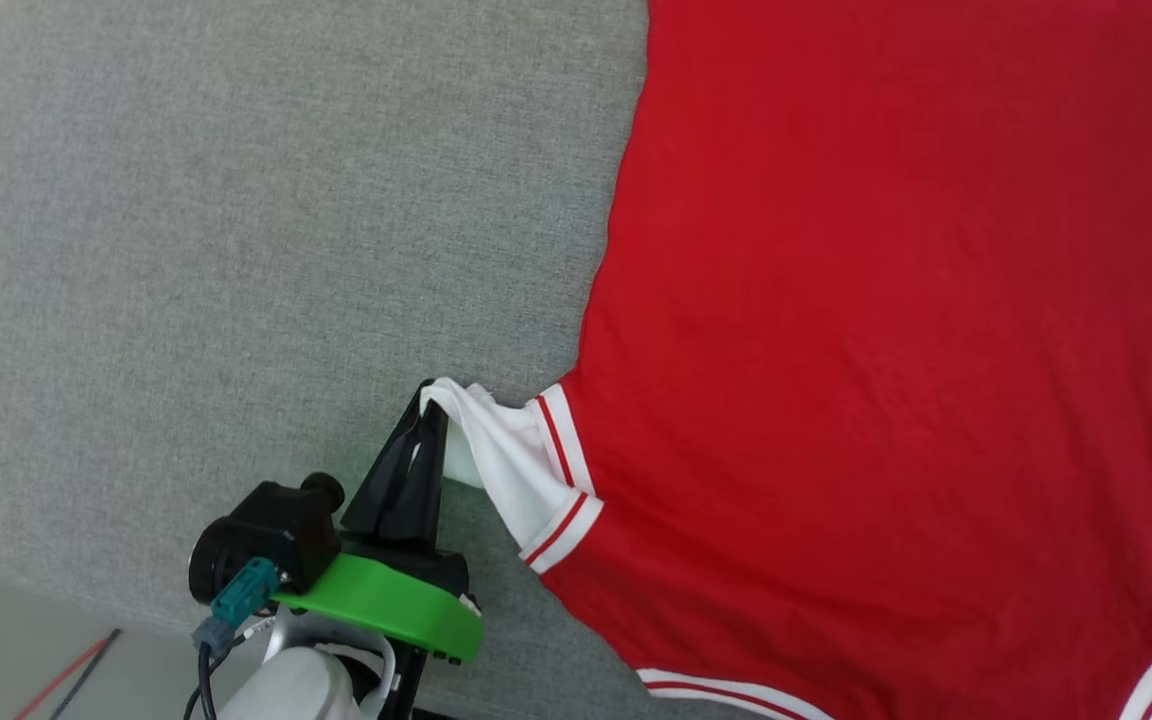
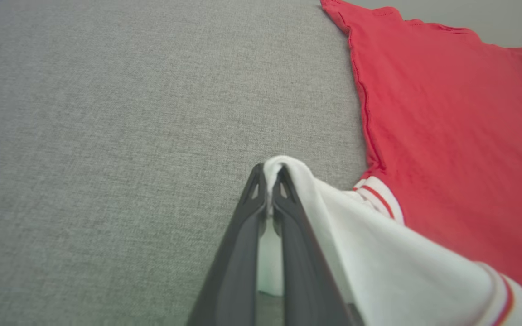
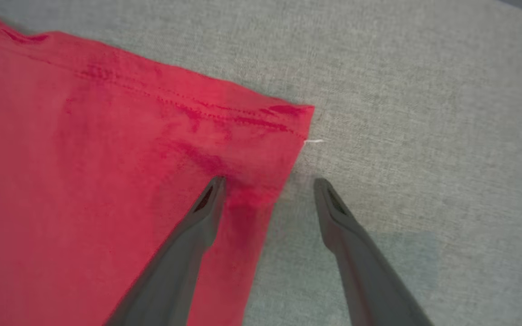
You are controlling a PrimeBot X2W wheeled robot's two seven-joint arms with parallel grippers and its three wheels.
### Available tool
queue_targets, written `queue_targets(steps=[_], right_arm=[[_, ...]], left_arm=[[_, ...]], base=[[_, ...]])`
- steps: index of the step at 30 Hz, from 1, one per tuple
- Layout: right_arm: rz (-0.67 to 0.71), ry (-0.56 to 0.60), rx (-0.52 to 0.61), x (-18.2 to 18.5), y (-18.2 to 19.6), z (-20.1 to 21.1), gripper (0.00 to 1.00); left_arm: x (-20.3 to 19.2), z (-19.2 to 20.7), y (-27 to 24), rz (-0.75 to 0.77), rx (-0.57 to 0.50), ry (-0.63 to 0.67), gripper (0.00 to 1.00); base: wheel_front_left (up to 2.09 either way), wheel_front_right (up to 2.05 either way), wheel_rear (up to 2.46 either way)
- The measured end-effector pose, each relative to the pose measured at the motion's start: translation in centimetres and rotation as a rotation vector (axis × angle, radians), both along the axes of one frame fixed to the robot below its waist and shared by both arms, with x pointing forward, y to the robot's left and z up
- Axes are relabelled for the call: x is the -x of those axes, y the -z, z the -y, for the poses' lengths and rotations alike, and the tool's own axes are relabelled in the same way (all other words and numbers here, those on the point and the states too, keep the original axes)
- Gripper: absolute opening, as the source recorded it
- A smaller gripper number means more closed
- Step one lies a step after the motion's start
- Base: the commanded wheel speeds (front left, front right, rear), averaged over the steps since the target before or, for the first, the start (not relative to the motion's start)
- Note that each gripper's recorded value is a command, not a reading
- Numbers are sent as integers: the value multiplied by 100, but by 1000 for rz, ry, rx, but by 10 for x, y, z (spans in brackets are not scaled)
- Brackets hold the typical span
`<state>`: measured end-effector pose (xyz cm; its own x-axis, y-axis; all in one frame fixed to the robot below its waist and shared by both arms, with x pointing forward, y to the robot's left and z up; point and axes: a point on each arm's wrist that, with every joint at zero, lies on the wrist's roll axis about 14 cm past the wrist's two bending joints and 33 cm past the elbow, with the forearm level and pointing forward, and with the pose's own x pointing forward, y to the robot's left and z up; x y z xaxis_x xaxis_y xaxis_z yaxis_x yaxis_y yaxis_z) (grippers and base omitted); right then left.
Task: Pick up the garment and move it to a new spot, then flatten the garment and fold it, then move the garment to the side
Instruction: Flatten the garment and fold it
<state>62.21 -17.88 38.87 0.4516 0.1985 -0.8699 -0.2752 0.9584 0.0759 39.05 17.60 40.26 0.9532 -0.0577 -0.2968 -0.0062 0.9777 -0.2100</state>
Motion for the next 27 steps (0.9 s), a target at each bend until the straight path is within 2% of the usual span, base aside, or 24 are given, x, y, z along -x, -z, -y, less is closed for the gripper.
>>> queue_targets(steps=[4,7,8,9,10,18,23,27], right_arm=[[-85,-19,20,7,34,-5,100],[-99,-33,23,8,43,-5,100],[-100,-37,23,8,44,-5,94],[-98,-37,18,8,44,-4,62],[-93,-34,8,8,42,-4,0],[63,-60,-39,2,11,-14,0],[176,-118,-36,12,-23,-17,0],[246,-149,-12,32,-48,-2,0]], left_arm=[[3,-5,9,-27,0,-27,0],[5,-9,13,-37,-1,-44,0],[5,-10,13,-37,0,-50,0],[5,-10,14,-37,-1,-50,0],[5,-10,14,-37,-2,-50,0],[8,-14,8,-12,-24,-48,0],[19,-15,-2,6,-25,-43,0],[29,-15,-15,35,-29,-38,0]], base=[[0,0,0],[0,0,0],[0,0,0],[0,0,0],[0,0,0],[0,0,0],[0,0,0],[0,0,0]])
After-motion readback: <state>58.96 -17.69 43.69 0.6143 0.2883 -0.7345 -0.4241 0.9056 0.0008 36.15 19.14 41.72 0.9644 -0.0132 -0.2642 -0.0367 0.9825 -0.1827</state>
